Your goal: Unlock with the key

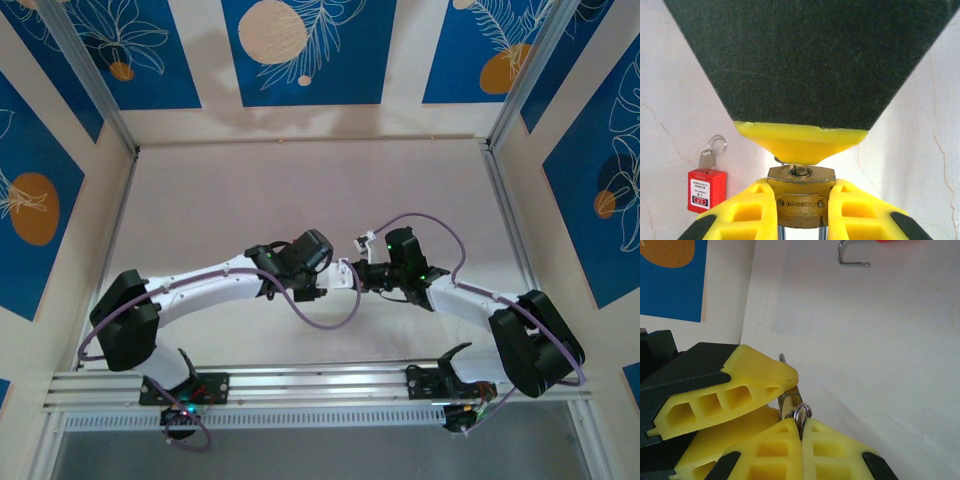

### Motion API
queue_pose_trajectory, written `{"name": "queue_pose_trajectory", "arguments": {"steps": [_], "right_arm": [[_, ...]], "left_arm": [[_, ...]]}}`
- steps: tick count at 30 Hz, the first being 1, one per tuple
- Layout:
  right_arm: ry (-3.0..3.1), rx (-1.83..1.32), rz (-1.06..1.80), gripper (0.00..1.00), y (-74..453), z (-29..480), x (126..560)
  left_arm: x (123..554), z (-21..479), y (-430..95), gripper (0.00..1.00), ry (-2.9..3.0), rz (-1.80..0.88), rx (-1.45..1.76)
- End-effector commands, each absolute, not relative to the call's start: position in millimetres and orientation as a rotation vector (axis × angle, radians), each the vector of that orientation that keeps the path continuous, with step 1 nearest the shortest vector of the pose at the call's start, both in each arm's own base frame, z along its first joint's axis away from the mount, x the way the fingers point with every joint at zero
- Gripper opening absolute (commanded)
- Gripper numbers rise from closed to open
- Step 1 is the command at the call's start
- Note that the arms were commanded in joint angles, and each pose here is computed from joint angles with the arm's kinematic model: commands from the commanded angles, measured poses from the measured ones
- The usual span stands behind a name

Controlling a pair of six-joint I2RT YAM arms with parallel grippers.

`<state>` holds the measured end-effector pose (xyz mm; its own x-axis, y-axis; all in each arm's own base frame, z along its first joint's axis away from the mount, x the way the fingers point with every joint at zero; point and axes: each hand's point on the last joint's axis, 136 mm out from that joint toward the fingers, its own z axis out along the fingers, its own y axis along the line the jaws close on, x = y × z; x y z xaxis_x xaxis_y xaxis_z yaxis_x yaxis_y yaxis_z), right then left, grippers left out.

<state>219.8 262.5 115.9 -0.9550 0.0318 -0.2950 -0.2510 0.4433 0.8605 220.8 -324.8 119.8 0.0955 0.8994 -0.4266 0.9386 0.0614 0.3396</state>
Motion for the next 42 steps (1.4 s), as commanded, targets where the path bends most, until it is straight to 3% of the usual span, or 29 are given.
{"name": "queue_pose_trajectory", "arguments": {"steps": [1,15,30,35,42], "right_arm": [[2.436,-0.203,1.525,0.00,268.5,116.3,219.2],[2.409,-0.114,1.653,0.00,278.3,125.4,221.1],[2.376,-0.086,1.746,0.00,281.8,131.4,221.6],[2.389,-0.091,1.657,0.20,269.0,135.4,223.8],[2.384,-0.064,1.506,0.29,238.3,141.9,228.5]], "left_arm": [[227.1,146.1,-345.6,0.07,1.691,-0.136,1.761],[237.4,159.7,-368.3,0.04,1.324,0.105,1.600],[231.5,176.6,-365.8,0.05,1.223,0.115,1.512],[229.9,168.6,-362.4,0.07,1.287,0.100,1.545],[225.0,145.5,-359.7,0.10,1.419,0.048,1.637]]}}
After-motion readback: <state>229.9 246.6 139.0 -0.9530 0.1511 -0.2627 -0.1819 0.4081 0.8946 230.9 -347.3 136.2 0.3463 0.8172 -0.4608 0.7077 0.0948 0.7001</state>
